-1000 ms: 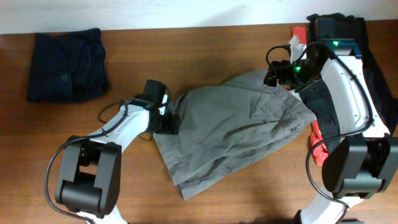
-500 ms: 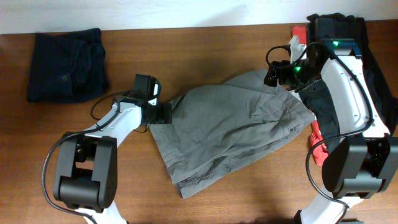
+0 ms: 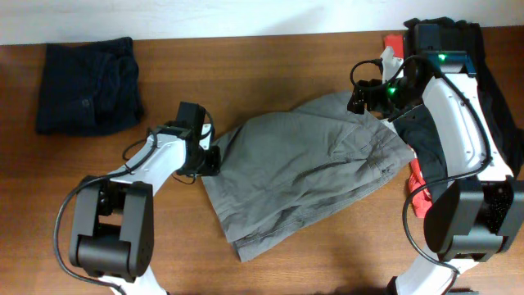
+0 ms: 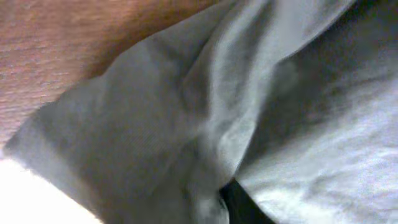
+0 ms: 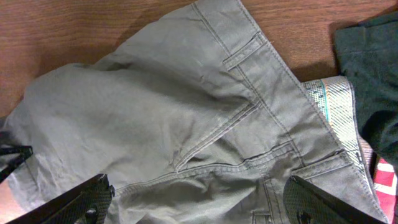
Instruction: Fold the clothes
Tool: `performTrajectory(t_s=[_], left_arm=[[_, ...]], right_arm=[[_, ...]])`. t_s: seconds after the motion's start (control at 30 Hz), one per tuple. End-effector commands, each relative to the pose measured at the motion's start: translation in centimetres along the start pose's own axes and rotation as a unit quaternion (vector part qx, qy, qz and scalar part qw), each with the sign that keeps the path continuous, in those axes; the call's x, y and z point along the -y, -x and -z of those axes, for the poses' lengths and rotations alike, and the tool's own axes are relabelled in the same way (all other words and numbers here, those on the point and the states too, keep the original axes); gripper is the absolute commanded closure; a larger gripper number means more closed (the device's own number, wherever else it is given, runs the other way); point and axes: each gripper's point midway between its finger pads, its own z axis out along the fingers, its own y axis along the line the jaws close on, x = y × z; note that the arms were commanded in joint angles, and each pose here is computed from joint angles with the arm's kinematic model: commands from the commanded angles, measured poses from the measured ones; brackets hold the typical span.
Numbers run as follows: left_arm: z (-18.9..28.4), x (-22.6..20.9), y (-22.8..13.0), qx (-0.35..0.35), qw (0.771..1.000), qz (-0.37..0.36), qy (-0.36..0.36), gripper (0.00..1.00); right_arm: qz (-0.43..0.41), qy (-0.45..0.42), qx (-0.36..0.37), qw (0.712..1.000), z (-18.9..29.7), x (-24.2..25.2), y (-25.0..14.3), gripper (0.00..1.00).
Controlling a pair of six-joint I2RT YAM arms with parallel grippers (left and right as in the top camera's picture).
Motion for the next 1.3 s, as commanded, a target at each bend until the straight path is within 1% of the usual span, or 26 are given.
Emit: performTrajectory(t_s=[0.0,0.03,0.1,0.17,0.23,0.33,0.37,0.47,0.57,0.67,0.73,0.77,0.8,0.87,0.9,0.97,1.0,1.07,1.13,1.27], left_arm=[[-3.6,-0.2,-3.3,-0.065,0.998,0.008,-0.007,0.83],[-3.7,-0.3,-3.4,-0.065,0.998,0.008,-0.003,0.86],[-3.8,-0.8,-3.3,-0.063,0.998,0.007,0.012,0.99],[-3.8,-1.6,-2.6,-0.047,0.998,0.005,0.032,0.99],[-3.8,-2.6,-1.1,-0.019,0.998,0.007,0.053,0.99],[-3.3,-3.9,1.3,0.023,0.998,0.023,0.053,0.99],[-2.7,-5.0,3.4,0.058,0.996,0.033,0.052,0.99],[-1.6,-6.7,6.6,0.114,0.992,0.034,0.052,0.99],[-0.7,-7.9,9.0,0.165,0.984,0.044,0.051,0.99],[0.2,-8.3,11.0,0.206,0.977,0.023,0.053,0.99],[1.0,-8.0,12.8,0.245,0.968,0.0,0.055,0.97],[1.3,-8.0,13.3,0.255,0.965,-0.004,0.055,0.92],[1.6,-7.9,13.8,0.268,0.962,-0.006,0.055,0.77],[2.2,-7.8,14.8,0.289,0.956,-0.008,0.054,0.39],[2.5,-7.8,15.2,0.298,0.953,-0.009,0.053,0.26],[3.2,-7.7,15.9,0.308,0.95,-0.01,0.053,0.03],[3.7,-7.6,16.2,0.31,0.949,-0.011,0.053,0.01],[4.9,-7.3,16.5,0.306,0.951,-0.01,0.053,0.01],[7.0,-6.6,15.8,0.274,0.961,-0.009,0.043,0.01],[9.2,-3.6,13.9,0.212,0.977,-0.017,-0.031,0.01]], right_arm=[[0.012,0.003,0.007,1.0,0.6,-0.6,0.3,0.08],[0.012,0.003,0.007,1.0,0.6,-0.6,0.3,0.08],[0.012,0.003,0.007,1.0,0.6,-0.6,0.2,0.08],[0.012,0.003,0.007,1.0,0.6,-0.6,0.2,0.08],[0.012,0.003,0.007,1.0,0.6,-0.6,0.3,0.08],[0.012,0.003,0.008,1.0,0.6,-0.6,0.3,0.08],[0.013,0.004,0.009,1.0,0.5,-0.6,0.4,0.07],[0.016,0.005,0.009,1.0,0.2,-0.9,0.5,0.08],[0.017,0.006,0.005,1.0,-0.3,-0.9,0.5,0.07],[0.015,0.006,-0.001,1.0,-1.0,-0.7,0.5,0.08],[0.014,0.005,-0.004,1.0,-1.5,-0.6,0.6,0.08],[0.014,0.005,-0.004,1.0,-1.7,-0.5,0.6,0.08],[0.014,0.005,-0.003,1.0,-1.7,-0.5,0.7,0.08],[0.015,0.005,-0.001,1.0,-1.8,-0.5,0.9,0.08],[0.016,0.006,0.001,1.0,-1.8,-0.5,0.9,0.08],[0.017,0.006,0.004,1.0,-1.9,-0.5,1.1,0.08],[0.017,0.006,0.006,1.0,-1.8,-0.4,1.2,0.08],[0.018,0.003,0.009,1.0,-1.9,-0.3,1.4,0.08],[0.017,-0.008,0.009,1.0,-2.4,0.2,1.6,0.07],[0.029,-0.008,-0.015,0.999,-4.3,0.8,1.1,0.07]])
